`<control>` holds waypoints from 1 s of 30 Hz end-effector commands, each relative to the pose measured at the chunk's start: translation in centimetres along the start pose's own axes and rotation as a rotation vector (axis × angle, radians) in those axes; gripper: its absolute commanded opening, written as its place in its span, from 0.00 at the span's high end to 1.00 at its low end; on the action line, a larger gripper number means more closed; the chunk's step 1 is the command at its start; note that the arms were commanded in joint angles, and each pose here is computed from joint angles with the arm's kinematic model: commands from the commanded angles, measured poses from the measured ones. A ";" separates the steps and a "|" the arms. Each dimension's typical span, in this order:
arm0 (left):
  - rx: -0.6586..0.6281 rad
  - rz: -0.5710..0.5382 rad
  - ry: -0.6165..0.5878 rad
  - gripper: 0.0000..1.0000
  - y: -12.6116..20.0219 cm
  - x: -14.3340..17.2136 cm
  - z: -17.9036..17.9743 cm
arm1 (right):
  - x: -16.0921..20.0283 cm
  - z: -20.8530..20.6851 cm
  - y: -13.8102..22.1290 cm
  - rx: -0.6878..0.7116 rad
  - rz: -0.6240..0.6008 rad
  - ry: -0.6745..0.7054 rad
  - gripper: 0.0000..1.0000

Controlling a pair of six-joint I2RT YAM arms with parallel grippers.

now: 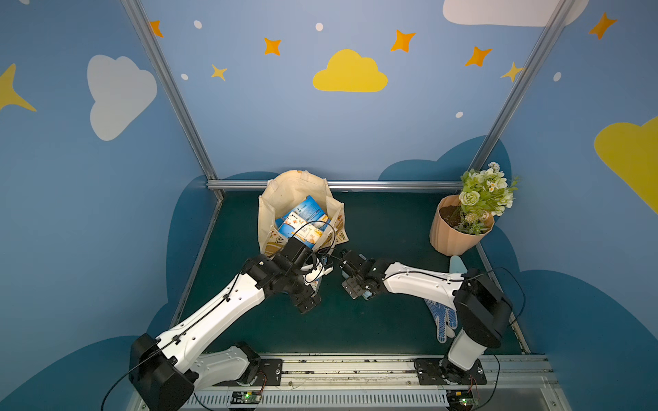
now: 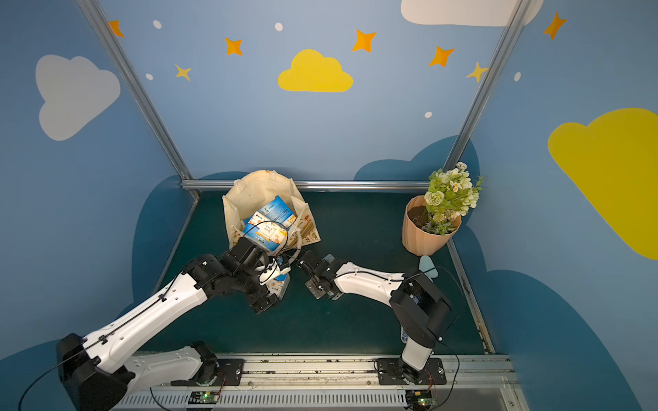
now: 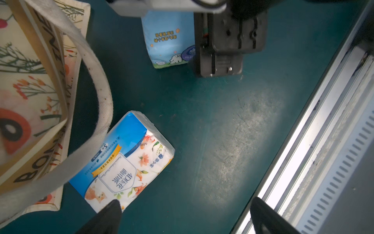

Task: Put tissues into the canvas bag
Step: Adjust the pack of facial tissues at the center of the board.

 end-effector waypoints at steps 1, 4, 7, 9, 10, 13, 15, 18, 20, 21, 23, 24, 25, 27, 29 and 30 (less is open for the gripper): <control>-0.018 0.081 -0.096 0.00 -0.9 1.3 0.4 | -0.9 -0.4 0.8 -0.072 -0.014 -0.076 0.03; -0.005 0.069 -0.092 0.00 -0.7 1.0 0.3 | -1.2 -0.9 0.3 -0.099 0.001 -0.093 0.03; 0.024 0.051 -0.079 0.00 -0.6 0.8 -0.1 | -1.2 -1.4 -0.3 -0.138 0.035 -0.115 0.03; 0.037 0.052 -0.072 0.00 -0.6 0.8 -0.3 | -1.2 -1.7 -0.7 -0.164 0.052 -0.129 0.03; 0.039 0.050 -0.072 0.00 -0.6 0.8 -0.4 | -1.1 -1.8 -0.8 -0.173 0.057 -0.132 0.03; 0.049 0.053 -0.070 0.00 -0.6 1.0 -0.6 | -1.1 -1.9 -0.9 -0.211 0.069 -0.138 0.03; 0.052 0.059 -0.068 0.00 -0.7 1.2 -0.7 | -1.0 -1.6 -0.9 -0.247 0.087 -0.142 0.03; 0.056 0.065 -0.066 0.00 -0.8 1.3 -0.7 | -0.7 -0.9 -0.8 -0.310 0.105 -0.147 0.03; 0.058 0.064 -0.066 0.00 -0.8 1.3 -0.7 | -0.4 -0.8 -1.2 -0.313 0.126 -0.148 0.03; 0.059 0.064 -0.064 0.00 -0.9 1.3 -0.7 | -0.2 -0.9 -1.6 -0.297 0.137 -0.144 0.03; 0.060 0.063 -0.061 0.00 -0.9 1.2 -0.7 | 0.2 -1.1 -2.3 -0.270 0.156 -0.138 0.03; 0.060 0.064 -0.061 0.00 -0.9 1.2 -0.7 | 0.4 -1.2 -2.6 -0.253 0.161 -0.136 0.03; 0.060 0.063 -0.060 0.00 -0.9 1.1 -0.7 | 0.4 -1.4 -2.9 -0.237 0.162 -0.135 0.03; 0.060 0.064 -0.059 0.00 -0.9 1.1 -0.7 | 0.4 -1.9 -3.4 -0.191 0.162 -0.129 0.03; 0.061 0.066 -0.059 0.00 -1.0 1.2 -0.7 | 0.4 -2.3 -3.8 -0.152 0.165 -0.118 0.03; 0.062 0.065 -0.057 0.00 -1.0 1.2 -0.7 | 0.4 -2.5 -4.0 -0.136 0.165 -0.116 0.03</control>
Point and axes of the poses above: each gripper's point midway between its finger pads, its own y axis back along the fingers, its own z axis along the line the jaws close on, x = y × z, the point moved 3 cm from there along y, back along the fingers, and after that the axes turned 14 degrees about -y, right-handed, at the moved point
